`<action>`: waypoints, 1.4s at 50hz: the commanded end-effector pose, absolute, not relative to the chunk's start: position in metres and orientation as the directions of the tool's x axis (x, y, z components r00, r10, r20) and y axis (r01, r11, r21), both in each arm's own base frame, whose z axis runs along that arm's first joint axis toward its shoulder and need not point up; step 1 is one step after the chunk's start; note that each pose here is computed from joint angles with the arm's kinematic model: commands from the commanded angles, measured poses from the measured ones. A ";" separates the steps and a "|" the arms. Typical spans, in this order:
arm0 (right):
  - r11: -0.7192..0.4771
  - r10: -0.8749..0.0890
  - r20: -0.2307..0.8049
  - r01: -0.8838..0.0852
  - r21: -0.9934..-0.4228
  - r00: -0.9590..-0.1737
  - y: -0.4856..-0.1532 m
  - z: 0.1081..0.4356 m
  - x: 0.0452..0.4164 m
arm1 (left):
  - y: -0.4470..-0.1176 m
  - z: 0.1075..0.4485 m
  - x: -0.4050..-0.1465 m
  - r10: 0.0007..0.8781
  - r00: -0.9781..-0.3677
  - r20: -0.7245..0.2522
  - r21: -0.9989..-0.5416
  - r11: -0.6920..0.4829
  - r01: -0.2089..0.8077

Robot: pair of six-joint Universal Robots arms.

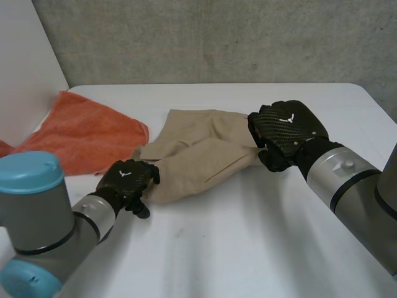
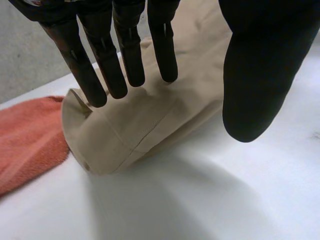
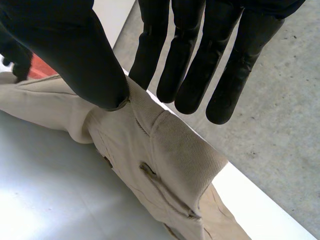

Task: Fold the laundry.

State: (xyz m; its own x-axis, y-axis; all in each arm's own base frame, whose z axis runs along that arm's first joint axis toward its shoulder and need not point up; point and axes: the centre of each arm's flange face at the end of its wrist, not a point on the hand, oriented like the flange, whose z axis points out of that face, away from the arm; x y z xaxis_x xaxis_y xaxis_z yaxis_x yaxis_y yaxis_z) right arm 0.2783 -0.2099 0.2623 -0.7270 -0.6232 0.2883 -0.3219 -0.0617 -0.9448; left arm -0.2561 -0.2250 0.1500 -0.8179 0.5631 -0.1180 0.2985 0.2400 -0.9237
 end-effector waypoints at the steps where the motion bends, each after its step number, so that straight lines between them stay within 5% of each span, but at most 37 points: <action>1: -0.048 -0.636 0.286 -0.333 -0.942 -0.717 -0.204 0.256 0.279 | -0.246 0.129 -0.265 0.555 -0.827 -0.091 -0.920 0.270 0.283; 10: -0.022 -0.630 0.287 -0.352 -0.936 -0.722 -0.206 0.247 0.274 | -0.253 0.130 -0.269 0.557 -0.824 -0.103 -0.937 0.224 0.268; 21: 0.009 -0.649 0.286 -0.383 -0.924 -0.704 -0.201 0.235 0.271 | -0.233 0.171 -0.254 0.545 -0.820 -0.177 -0.950 0.124 0.288; 28: 0.037 -0.714 0.352 -0.534 -0.845 -0.605 -0.184 0.219 0.265 | -0.196 0.189 -0.241 0.598 -0.743 -0.301 -0.888 0.108 0.447; 34: 0.099 -0.752 0.363 -0.639 -0.763 -0.550 -0.182 0.195 0.256 | -0.180 0.187 -0.236 0.653 -0.690 -0.312 -0.837 0.154 0.525; 40: 0.124 -0.694 0.357 -0.592 -0.796 -0.625 -0.198 0.185 0.246 | -0.186 0.188 -0.238 0.646 -0.693 -0.320 -0.841 0.142 0.522; 48: 0.266 -0.633 0.209 -0.463 -0.845 -0.746 -0.192 0.176 0.229 | -0.205 0.187 -0.244 0.626 -0.708 -0.327 -0.860 0.113 0.498; 62: 0.291 -0.596 0.132 -0.367 -0.883 -0.792 -0.189 0.160 0.227 | -0.222 0.188 -0.259 0.633 -0.703 -0.325 -0.870 0.091 0.484; 70: 0.312 -0.599 0.133 -0.383 -0.869 -0.790 -0.205 0.134 0.235 | -0.232 0.197 -0.259 0.606 -0.751 -0.262 -0.903 0.121 0.413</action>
